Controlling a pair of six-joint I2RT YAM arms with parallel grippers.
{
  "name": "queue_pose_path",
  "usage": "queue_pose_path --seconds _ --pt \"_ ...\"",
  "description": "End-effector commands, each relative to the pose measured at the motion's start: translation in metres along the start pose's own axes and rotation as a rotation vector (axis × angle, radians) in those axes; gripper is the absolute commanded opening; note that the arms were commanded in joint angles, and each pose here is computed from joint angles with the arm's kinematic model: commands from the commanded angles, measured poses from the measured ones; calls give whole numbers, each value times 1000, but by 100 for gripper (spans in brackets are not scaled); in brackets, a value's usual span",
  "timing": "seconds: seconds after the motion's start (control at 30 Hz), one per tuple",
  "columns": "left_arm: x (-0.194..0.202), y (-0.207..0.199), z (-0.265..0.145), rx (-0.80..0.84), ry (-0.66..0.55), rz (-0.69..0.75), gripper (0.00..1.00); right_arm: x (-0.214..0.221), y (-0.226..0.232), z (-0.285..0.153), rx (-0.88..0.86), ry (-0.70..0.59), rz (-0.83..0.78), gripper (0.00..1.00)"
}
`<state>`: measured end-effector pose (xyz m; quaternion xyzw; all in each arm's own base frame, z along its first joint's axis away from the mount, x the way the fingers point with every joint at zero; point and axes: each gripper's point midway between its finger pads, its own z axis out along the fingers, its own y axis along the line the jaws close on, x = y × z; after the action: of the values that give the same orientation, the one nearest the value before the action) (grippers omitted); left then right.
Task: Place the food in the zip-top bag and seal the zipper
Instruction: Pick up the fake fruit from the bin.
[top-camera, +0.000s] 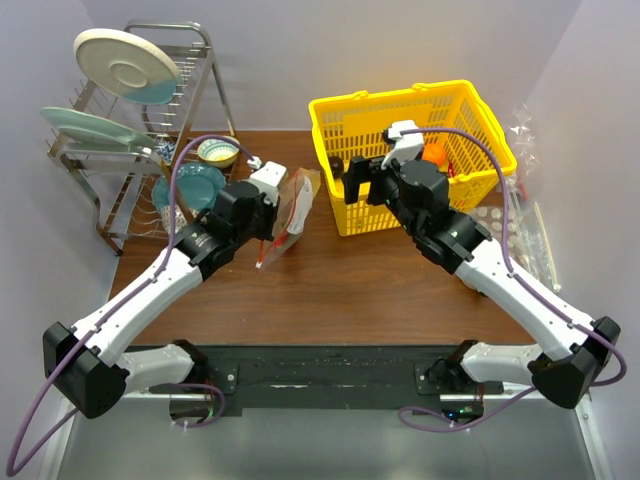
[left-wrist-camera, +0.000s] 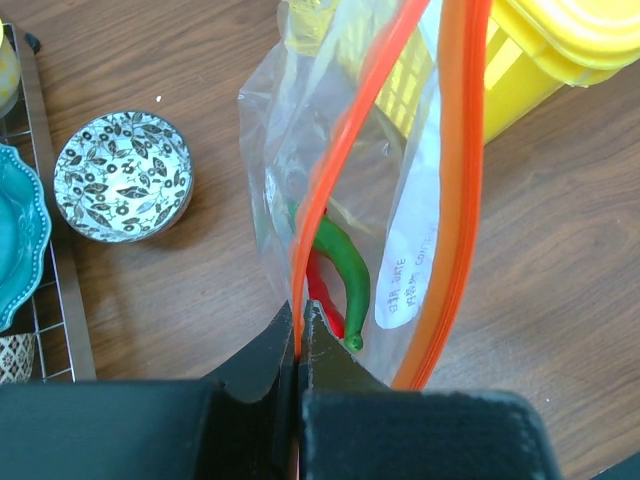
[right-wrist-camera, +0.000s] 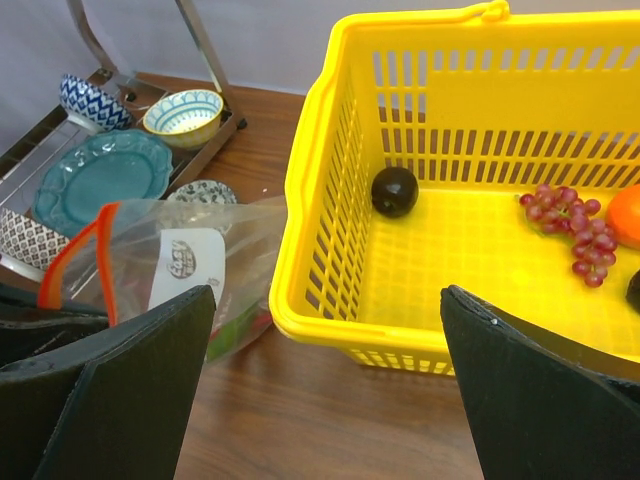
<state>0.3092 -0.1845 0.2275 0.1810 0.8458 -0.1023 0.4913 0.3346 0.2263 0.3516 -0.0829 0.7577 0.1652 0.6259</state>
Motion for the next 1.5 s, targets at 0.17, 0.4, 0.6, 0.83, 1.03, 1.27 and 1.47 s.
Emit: queue_pose_path --seconds 0.17,0.4,0.6,0.83,1.03,1.27,1.47 --pt "-13 6 -4 -8 -77 -12 0 -27 13 -15 -52 17 51 99" --pt "-6 4 0 0 -47 -15 0 -27 7 -34 -57 10 76 99" --pt "-3 0 4 19 -36 -16 0 -9 34 -40 -276 44 22 99" --pt "-4 -4 3 38 -39 -21 0 -14 2 1 -343 131 85 99" --pt "-3 -2 3 31 -40 -21 0 -21 -40 37 -153 148 136 99" --pt "0 1 4 10 -36 -17 0 -62 -108 55 165 21 148 99" --pt "3 2 9 4 -18 -13 0 -51 -148 99 197 196 166 94"
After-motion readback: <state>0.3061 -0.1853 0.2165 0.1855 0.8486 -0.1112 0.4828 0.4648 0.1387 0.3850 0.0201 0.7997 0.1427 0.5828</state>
